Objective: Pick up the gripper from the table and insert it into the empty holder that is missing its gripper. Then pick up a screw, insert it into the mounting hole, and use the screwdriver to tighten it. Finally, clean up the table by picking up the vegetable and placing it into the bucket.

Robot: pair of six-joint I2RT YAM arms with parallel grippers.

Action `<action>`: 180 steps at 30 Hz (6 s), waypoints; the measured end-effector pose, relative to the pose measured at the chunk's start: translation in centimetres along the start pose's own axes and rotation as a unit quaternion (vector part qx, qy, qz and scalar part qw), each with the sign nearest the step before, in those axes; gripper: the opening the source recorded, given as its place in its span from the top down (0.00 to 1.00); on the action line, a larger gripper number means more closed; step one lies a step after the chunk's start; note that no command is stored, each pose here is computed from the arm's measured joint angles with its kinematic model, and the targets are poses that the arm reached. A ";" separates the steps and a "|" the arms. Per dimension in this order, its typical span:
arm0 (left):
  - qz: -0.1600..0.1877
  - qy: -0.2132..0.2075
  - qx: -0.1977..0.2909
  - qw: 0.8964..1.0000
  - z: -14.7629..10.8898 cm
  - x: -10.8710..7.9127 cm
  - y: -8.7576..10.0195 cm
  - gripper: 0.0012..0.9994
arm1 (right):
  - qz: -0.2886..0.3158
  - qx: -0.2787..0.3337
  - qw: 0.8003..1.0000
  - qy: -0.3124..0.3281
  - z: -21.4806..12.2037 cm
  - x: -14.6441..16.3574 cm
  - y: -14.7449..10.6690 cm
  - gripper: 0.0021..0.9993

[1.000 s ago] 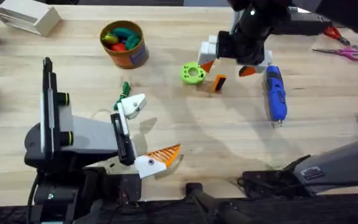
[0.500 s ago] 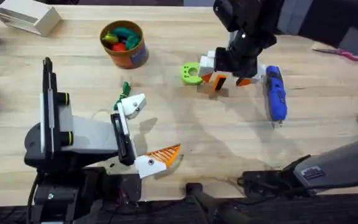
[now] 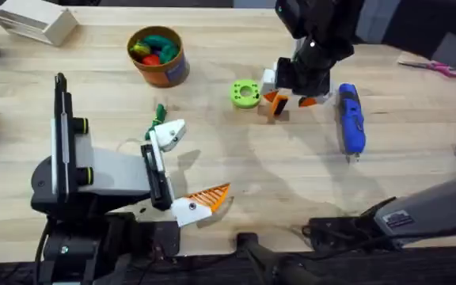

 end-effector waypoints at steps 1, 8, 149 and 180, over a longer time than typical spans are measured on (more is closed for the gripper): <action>0.000 0.000 0.000 1.000 0.0 0.0 0.0 0.01 | 0.000 0.003 1.000 -0.002 0.2 0.0 0.0 0.31; 0.000 0.000 0.000 1.000 0.0 0.0 0.0 0.01 | -0.001 0.013 1.000 -0.006 1.1 0.1 0.0 0.38; 0.000 0.010 -0.001 1.000 0.0 0.3 0.1 0.01 | -0.161 0.037 0.681 0.714 -5.2 12.6 -11.2 0.98; -0.002 0.012 -0.002 1.000 0.0 0.3 0.1 0.01 | -0.120 0.032 0.693 0.710 -5.3 13.5 -10.7 0.99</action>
Point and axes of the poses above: each hand's point on the last joint's axis, 136 mm out from that joint toward the fingers, its own z axis out along the fingers, its own x axis along the line the jaws close on, y = z × x, the point moved 3 cm from there along -z, back along the fingers, and after that the axes turned 9 degrees about -z, right-handed, at the moved point
